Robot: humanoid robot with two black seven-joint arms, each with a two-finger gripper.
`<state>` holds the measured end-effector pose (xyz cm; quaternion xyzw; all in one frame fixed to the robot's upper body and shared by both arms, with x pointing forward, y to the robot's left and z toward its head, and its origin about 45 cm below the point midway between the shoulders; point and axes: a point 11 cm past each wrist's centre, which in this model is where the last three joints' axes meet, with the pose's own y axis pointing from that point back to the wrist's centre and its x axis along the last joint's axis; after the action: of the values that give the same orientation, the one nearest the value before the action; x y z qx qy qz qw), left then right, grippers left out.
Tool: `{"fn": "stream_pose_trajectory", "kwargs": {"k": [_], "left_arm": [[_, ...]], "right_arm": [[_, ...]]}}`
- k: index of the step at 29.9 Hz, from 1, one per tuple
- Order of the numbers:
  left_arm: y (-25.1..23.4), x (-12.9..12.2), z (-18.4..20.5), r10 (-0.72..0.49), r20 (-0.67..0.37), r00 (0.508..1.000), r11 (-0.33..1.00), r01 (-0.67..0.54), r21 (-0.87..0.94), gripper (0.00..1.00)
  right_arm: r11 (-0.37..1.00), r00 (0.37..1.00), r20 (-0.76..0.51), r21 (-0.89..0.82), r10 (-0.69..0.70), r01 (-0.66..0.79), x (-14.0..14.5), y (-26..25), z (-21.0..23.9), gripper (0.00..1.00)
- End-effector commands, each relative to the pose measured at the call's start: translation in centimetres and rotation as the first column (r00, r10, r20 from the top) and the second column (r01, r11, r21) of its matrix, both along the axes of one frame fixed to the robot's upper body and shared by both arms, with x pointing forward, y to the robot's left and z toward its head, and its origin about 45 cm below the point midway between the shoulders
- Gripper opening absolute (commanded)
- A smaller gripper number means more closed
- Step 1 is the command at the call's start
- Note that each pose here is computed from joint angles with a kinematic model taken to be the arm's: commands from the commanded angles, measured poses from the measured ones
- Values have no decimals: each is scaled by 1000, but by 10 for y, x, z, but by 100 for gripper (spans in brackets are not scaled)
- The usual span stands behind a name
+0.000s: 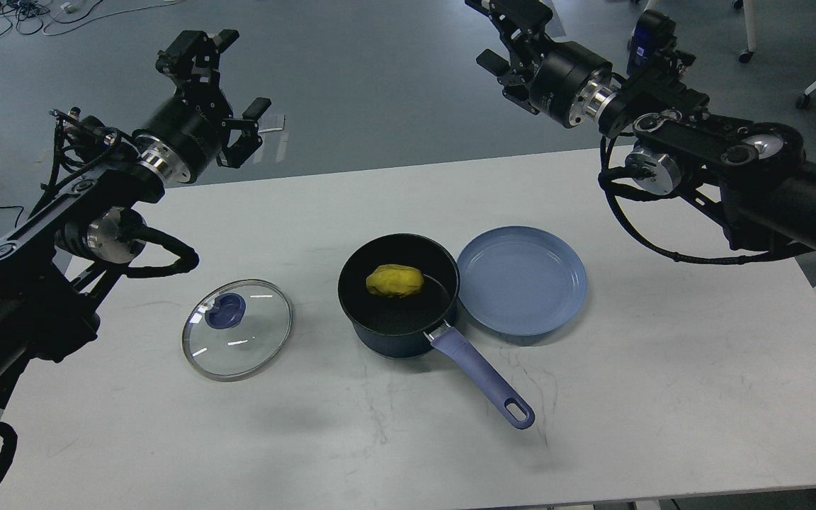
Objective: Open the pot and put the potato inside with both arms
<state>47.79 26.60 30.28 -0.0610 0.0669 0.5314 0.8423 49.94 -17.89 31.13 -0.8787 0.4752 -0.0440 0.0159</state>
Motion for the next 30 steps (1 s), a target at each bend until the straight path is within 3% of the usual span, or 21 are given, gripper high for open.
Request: {"fn": "stream_pose_trajectory", "kwargs": {"k": [1,14,25,30], "left_arm": [[-8,-2,-13,1,-24,1000,1000,-1,-31,98],[-10,-5,-30,25,-58,998,998,-28,-53,98],[-18,-3,-34,27,-67,997,997,-31,-67,98],[-21,-3,-35,21,-67,998,997,-26,-68,98]], "right_arm": [[992,987,-157,116,-20,38,4,-6,0,100],[980,972,-196,125,-126,152,9,-9,-3,100],[984,974,-212,139,-79,110,2,6,-2,100],[993,946,-321,99,-33,68,-12,13,-26,100]]}}
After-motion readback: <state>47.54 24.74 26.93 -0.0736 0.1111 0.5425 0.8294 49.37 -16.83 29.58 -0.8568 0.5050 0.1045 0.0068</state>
